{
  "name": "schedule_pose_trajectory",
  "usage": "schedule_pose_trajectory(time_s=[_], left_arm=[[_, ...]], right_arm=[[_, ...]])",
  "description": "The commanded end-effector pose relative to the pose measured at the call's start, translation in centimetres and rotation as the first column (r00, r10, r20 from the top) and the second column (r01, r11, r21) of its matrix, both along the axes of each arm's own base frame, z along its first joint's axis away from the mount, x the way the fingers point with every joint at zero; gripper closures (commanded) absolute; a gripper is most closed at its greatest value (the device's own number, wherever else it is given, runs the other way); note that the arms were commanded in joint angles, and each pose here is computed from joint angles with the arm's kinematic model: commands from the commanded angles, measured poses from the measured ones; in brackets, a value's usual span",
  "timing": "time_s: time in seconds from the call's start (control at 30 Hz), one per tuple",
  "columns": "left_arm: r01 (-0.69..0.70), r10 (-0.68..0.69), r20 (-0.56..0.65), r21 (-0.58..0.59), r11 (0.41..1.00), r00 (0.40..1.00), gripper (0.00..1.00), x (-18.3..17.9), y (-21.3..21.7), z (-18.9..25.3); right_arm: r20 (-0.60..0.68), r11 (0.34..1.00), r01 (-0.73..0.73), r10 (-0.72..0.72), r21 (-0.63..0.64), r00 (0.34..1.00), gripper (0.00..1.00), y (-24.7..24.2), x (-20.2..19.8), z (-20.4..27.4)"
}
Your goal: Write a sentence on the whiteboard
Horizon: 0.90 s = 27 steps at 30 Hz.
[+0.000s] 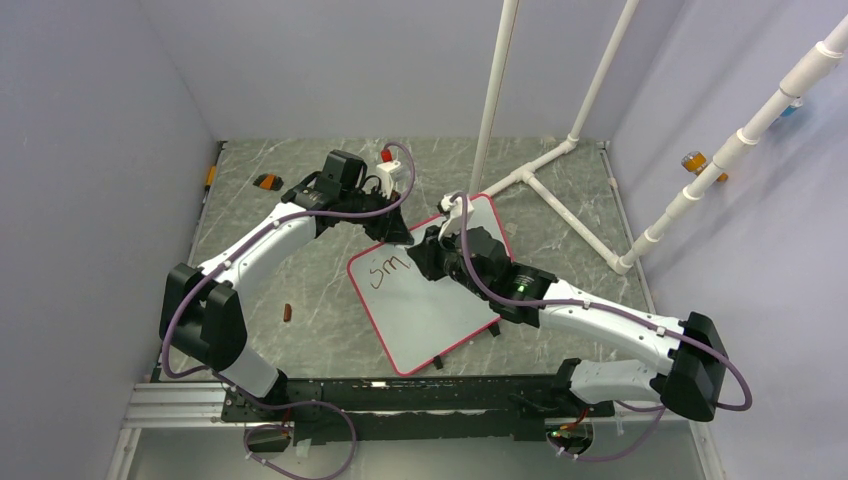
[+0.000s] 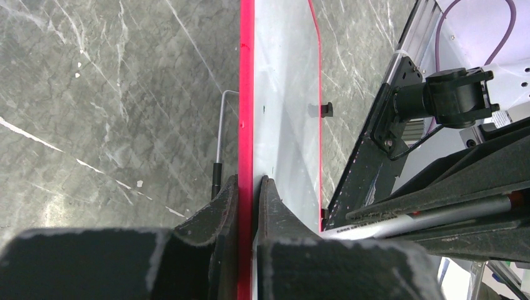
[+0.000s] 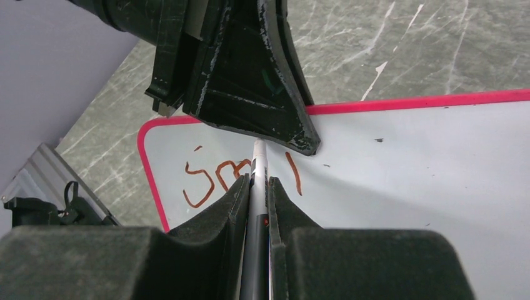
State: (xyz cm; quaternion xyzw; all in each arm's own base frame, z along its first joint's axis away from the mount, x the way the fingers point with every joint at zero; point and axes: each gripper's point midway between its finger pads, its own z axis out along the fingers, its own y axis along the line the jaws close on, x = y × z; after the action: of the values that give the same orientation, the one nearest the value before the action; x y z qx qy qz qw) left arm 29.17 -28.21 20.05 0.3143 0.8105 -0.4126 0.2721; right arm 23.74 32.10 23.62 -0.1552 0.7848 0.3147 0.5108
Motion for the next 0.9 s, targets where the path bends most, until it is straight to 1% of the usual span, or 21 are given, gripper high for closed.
schedule_pose_trajectory(time_s=[0.0,0.2,0.37,0.6,0.73,0.87], left_arm=[[-0.063,0.055,0.183,0.037,0.997,0.982,1.0,2.6,0.9,2.0],[-0.065,0.057,0.186,0.037,0.997,0.981,1.0,2.7,1.0,2.1],[-0.064,0.056,0.187,0.035,0.997,0.981,1.0,2.6,1.0,2.2],[-0.065,0.057,0.186,0.033,0.997,0.981,1.0,2.6,0.9,2.1],[-0.065,0.058,0.186,0.032,0.997,0.981,1.0,2.6,0.9,2.2],[-0.067,0.059,0.184,0.033,0.997,0.981,1.0,2.6,0.9,2.1]], right_arm=[[0.051,0.996,0.083,-0.085,0.038,0.995,1.0,-0.6,1.6,2.5],[0.041,0.993,0.117,-0.117,0.016,0.992,1.0,-1.5,1.6,1.5],[0.014,0.991,0.133,-0.133,-0.027,0.991,1.0,-2.2,1.4,-0.1],[0.003,0.987,0.152,-0.152,-0.043,0.988,1.0,-3.0,1.2,-0.7],[0.008,0.99,0.143,-0.142,-0.017,0.99,1.0,-3.0,1.0,0.1],[0.039,0.996,0.079,-0.081,0.042,0.996,1.0,-2.4,0.2,2.3]])
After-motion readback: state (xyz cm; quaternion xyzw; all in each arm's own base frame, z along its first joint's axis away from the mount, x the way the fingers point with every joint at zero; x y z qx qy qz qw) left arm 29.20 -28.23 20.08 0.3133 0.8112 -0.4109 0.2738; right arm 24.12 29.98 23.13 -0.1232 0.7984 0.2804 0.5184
